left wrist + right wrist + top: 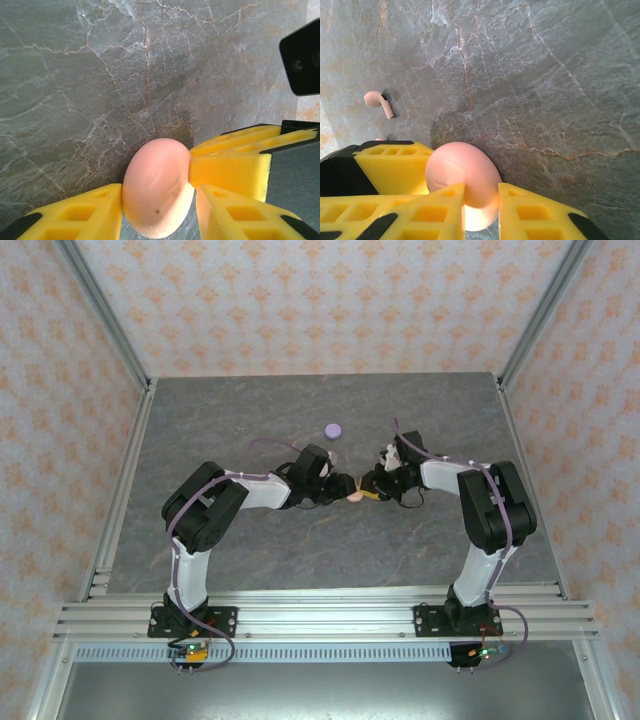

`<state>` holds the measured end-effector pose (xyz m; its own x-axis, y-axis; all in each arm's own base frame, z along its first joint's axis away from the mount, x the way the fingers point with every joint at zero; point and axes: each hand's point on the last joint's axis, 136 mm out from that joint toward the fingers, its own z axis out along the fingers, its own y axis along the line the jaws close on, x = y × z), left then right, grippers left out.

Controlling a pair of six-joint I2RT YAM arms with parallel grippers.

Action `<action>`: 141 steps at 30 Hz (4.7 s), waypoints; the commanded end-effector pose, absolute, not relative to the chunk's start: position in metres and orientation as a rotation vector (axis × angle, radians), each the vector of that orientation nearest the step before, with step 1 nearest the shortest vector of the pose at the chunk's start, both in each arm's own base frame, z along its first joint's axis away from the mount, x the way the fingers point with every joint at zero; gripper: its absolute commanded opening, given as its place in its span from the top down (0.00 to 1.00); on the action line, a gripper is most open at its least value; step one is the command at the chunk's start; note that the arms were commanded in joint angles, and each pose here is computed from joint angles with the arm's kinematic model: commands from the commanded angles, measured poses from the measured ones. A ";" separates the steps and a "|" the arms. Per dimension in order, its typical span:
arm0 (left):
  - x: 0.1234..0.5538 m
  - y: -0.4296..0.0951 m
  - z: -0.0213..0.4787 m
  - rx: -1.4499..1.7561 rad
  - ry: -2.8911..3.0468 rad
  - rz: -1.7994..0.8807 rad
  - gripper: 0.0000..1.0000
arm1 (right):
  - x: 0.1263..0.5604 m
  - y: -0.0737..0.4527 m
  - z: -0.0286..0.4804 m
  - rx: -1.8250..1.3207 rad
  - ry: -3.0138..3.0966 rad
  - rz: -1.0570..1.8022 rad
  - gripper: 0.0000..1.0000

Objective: Insert the wireless bluetooth earbuds into the charging case

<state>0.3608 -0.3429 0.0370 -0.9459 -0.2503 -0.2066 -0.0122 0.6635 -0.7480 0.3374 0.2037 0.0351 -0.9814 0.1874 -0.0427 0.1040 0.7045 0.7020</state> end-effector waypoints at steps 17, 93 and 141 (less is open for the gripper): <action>0.365 -0.361 0.063 -0.214 2.436 -1.341 0.61 | 0.331 0.213 0.036 0.241 2.784 1.266 0.82; 0.352 -0.360 0.074 -0.101 2.534 -1.115 0.74 | 0.311 0.189 0.014 0.374 2.915 1.092 0.81; 0.344 -0.364 0.040 -0.128 2.604 -1.095 0.57 | 0.310 0.190 0.002 0.365 2.992 0.962 0.84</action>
<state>0.3427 -0.3544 0.0369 -0.9478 -0.1928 -0.2540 0.0312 0.7367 -0.6755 0.3179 0.1822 0.0191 -0.9681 0.2457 0.0489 0.2282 0.7837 0.5777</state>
